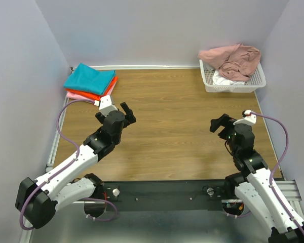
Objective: Fold and stack the t-shirts
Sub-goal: Grab the tshirt from the pile
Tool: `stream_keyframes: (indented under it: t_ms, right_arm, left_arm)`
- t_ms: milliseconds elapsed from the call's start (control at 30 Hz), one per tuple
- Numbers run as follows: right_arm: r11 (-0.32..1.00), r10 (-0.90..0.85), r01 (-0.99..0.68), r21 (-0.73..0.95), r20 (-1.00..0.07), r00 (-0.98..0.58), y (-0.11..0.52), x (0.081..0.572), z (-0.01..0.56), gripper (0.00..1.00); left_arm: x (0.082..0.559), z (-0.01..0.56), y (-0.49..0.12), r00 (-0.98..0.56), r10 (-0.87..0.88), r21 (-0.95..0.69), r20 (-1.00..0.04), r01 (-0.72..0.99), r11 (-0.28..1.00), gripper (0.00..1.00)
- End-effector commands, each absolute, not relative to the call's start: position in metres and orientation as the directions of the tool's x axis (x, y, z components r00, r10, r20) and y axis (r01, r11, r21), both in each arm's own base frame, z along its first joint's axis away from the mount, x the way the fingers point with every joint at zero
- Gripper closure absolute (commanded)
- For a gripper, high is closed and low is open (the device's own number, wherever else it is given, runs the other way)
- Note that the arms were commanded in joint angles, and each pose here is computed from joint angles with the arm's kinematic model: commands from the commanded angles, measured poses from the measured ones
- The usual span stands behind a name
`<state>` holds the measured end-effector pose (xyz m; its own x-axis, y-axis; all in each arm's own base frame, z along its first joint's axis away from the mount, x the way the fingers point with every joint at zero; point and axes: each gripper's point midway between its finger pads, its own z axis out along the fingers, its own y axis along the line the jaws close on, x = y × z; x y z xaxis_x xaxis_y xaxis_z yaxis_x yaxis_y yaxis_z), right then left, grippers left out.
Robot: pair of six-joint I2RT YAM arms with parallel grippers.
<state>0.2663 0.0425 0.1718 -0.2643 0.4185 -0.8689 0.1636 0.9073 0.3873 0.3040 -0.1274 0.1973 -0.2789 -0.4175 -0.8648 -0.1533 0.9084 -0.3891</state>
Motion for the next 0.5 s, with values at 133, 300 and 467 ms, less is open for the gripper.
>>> stream_keyframes:
  t_ms: [133, 300, 467]
  right_arm:
    - [0.901, 0.430, 0.163, 0.401, -0.876, -0.218, 0.040, 0.271, 0.183, 0.00]
    - [0.897, 0.438, 0.164, 0.411, -0.876, -0.203, 0.042, 0.282, 0.201, 0.00]
    - [0.895, 0.434, 0.216, 0.390, -0.872, -0.225, 0.046, 0.314, 0.216, 0.00]
  left_arm:
    - [0.305, 0.209, -0.119, -0.233, -0.439, -0.401, -0.868, -0.195, 0.895, 0.02]
    - [0.306, 0.212, -0.118, -0.218, -0.440, -0.402, -0.871, -0.196, 0.894, 0.02]
    - [0.307, 0.210, -0.117, -0.220, -0.432, -0.393, -0.875, -0.201, 0.897, 0.02]
